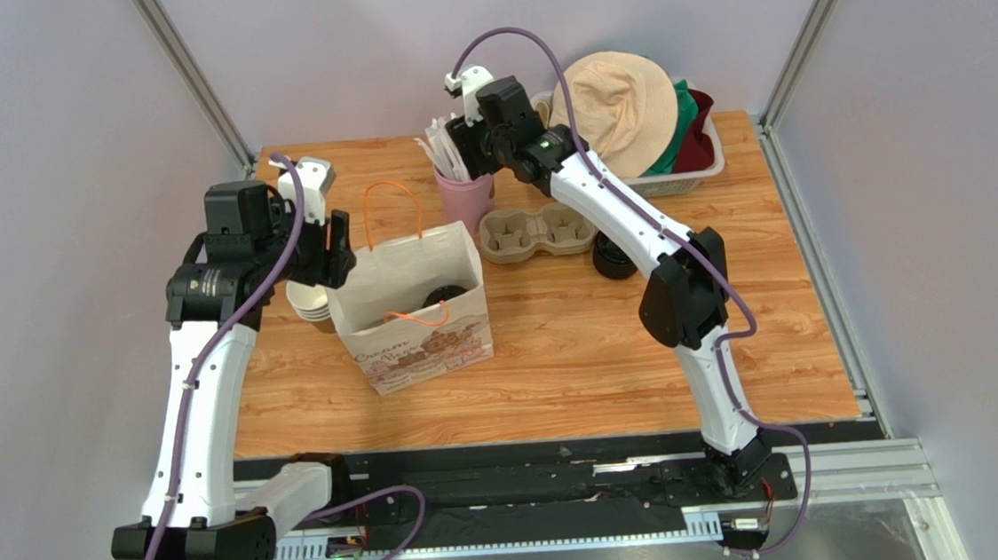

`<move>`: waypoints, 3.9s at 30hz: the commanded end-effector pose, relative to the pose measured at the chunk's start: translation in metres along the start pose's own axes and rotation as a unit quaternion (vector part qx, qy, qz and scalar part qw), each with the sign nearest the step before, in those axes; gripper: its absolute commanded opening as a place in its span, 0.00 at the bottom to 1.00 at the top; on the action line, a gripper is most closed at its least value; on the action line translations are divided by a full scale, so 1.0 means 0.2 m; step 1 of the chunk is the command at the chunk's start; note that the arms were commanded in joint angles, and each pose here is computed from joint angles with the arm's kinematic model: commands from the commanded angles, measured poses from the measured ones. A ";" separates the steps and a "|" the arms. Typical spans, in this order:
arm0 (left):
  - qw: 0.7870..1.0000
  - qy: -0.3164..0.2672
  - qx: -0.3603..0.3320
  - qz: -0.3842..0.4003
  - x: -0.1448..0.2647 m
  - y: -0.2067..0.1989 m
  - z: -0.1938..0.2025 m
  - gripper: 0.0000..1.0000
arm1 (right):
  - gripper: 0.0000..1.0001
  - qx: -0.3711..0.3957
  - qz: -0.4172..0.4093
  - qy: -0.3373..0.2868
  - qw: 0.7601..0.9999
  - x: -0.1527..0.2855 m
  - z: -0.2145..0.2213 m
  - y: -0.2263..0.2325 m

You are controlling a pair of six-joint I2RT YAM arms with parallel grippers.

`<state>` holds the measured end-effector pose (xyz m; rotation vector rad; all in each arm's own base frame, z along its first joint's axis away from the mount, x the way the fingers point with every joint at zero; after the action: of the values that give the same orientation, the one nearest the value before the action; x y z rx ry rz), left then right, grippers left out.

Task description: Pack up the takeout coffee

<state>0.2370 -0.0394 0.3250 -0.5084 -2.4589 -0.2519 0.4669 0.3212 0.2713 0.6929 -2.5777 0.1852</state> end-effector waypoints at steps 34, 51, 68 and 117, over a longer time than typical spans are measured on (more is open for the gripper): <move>1.000 -0.022 0.015 0.008 0.00 0.01 -0.01 0.66 | 0.40 -0.001 -0.003 -0.003 1.000 -0.04 0.01 0.00; 0.999 -0.026 0.020 0.009 0.01 0.02 0.00 0.66 | 0.06 0.000 -0.006 -0.030 1.000 0.13 -0.14 0.00; 0.999 -0.038 0.031 -0.008 0.04 0.04 -0.01 0.66 | 0.02 0.023 -0.020 -0.125 0.992 0.99 -0.52 -0.03; 0.972 -0.069 0.075 -0.209 0.32 0.29 0.02 0.73 | 0.00 0.222 -0.194 -0.022 0.955 1.14 -0.10 1.09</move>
<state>0.2109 0.0327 0.3544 0.0623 -2.6092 -0.2093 0.1887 0.4058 0.3926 1.3980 -2.3466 0.5802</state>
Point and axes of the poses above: each gripper's point midway between its finger pads, its own x axis back along the fingers, its own y axis along the line the jaws close on, z = x × y, the point moved 6 cm from there along x, back along the fingers, and after that the axes turned 4 degrees about -x, right-handed, at the moved point
